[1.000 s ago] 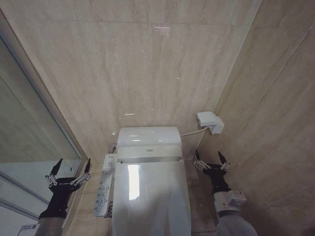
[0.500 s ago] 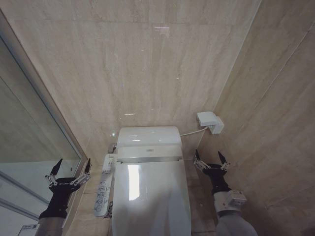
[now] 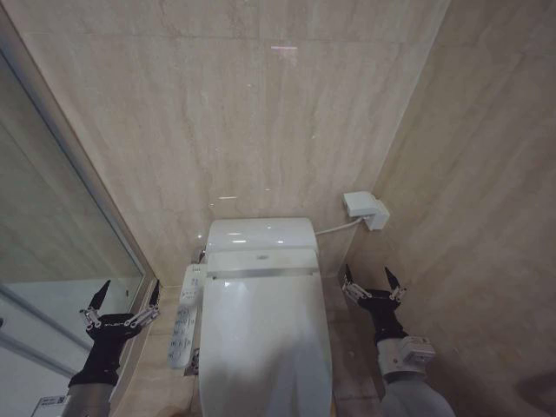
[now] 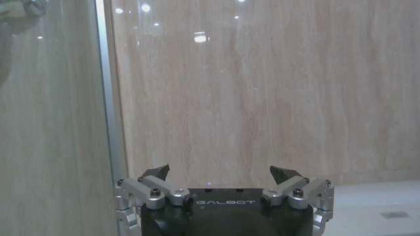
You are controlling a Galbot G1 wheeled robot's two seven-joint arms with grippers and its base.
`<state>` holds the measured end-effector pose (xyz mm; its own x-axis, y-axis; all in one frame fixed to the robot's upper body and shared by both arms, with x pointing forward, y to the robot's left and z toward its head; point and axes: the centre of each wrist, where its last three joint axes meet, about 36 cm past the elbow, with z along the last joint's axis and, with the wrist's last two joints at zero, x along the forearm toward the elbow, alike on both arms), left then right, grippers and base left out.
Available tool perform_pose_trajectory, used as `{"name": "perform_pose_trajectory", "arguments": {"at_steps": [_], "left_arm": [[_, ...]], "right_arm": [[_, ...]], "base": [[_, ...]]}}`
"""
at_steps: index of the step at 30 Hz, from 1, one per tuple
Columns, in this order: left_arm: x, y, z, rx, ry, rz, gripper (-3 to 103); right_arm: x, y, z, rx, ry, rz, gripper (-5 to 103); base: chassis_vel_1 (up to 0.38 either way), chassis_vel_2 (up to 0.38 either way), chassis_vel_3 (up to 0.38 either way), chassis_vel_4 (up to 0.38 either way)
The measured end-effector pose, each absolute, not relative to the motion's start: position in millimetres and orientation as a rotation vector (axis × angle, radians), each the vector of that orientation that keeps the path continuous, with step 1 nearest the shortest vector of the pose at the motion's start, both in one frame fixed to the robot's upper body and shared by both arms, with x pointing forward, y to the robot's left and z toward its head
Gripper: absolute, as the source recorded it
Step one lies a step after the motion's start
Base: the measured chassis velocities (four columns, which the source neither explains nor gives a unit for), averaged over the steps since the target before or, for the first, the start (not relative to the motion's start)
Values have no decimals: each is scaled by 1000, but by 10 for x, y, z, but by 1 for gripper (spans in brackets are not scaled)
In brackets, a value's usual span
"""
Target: Open the toilet lid, clean the toilet bowl with a toilet brush, close the toilet lid, and flush.
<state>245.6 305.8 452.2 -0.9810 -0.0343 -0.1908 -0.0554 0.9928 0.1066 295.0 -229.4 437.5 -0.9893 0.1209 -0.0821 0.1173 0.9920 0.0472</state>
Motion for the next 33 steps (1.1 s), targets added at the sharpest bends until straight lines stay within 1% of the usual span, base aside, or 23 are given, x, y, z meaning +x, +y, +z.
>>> {"name": "perform_pose_trajectory", "arguments": {"at_steps": [17,28,33], "left_arm": [[2455,3058,4522,-67,2947,165,100],[2457,3058,4523,-67,2946,165,100],[2456,3058,4523,-67,2946,165,100]], "right_arm": [[2948,-2294,4373,183,3051,64,100],[2951,-2294,4376,183,3050,65,100],[2951,-2294,4375,183,3050,65,100]], "base": [[241,-232,-230,221],[10,-17,-20,22],[129,-135,-109,130]]}}
